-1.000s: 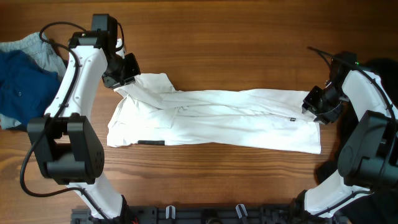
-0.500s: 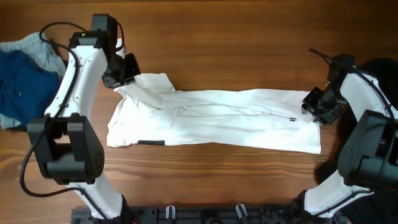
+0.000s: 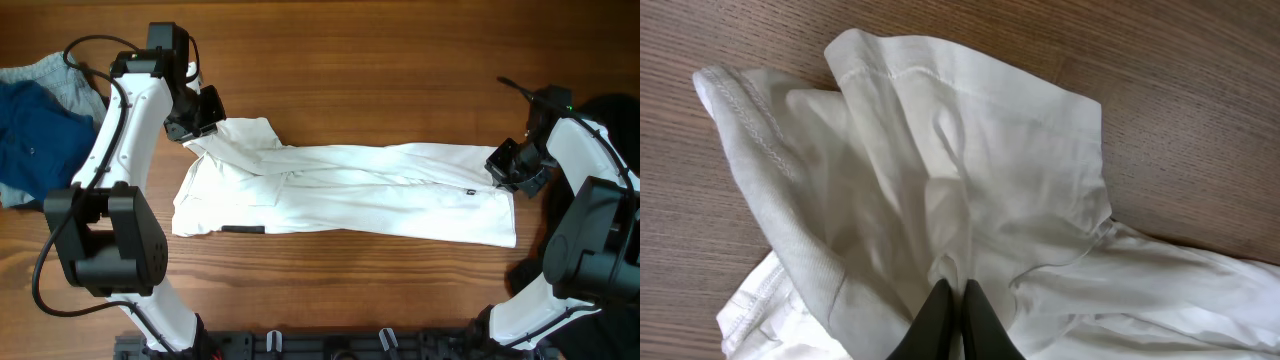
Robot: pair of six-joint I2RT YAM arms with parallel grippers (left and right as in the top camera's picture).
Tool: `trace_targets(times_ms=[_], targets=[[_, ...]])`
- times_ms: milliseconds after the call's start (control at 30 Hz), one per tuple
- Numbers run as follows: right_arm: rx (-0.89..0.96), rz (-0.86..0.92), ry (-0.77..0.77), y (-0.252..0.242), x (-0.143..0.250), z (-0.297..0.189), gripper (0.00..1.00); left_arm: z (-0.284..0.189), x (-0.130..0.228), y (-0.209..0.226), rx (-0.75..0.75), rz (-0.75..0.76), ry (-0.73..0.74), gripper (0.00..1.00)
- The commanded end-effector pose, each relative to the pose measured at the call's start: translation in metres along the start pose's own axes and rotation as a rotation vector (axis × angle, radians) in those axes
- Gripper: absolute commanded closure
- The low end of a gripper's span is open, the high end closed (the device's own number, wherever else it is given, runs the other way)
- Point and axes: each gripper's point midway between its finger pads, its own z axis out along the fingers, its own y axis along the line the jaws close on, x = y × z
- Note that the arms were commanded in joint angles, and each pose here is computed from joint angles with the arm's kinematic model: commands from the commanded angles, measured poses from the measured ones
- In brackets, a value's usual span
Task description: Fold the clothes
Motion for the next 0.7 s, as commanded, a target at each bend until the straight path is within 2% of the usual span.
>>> trace_targets(times_ms=[0, 233, 333, 533, 667], targets=[[0.011, -0.005, -0.007, -0.001, -0.001, 0.0, 0.96, -0.005, 0.001, -0.002, 0.011, 0.021, -0.014, 0.96], [-0.04, -0.012, -0.11, -0.008, -0.036, -0.057, 0.96, -0.008, -0.007, 0.006, 0.015, -0.002, -0.035, 0.96], [-0.058, -0.014, -0.158, -0.015, -0.045, -0.082, 0.96, -0.013, -0.008, 0.007, 0.067, -0.03, -0.029, 0.96], [-0.039, -0.065, -0.127, -0.023, -0.037, -0.083, 0.96, -0.033, 0.005, 0.006, 0.227, -0.106, 0.044, 0.96], [-0.021, -0.1, -0.088, -0.028, -0.028, -0.082, 0.96, -0.037, 0.034, 0.013, 0.205, -0.086, 0.154, 0.96]])
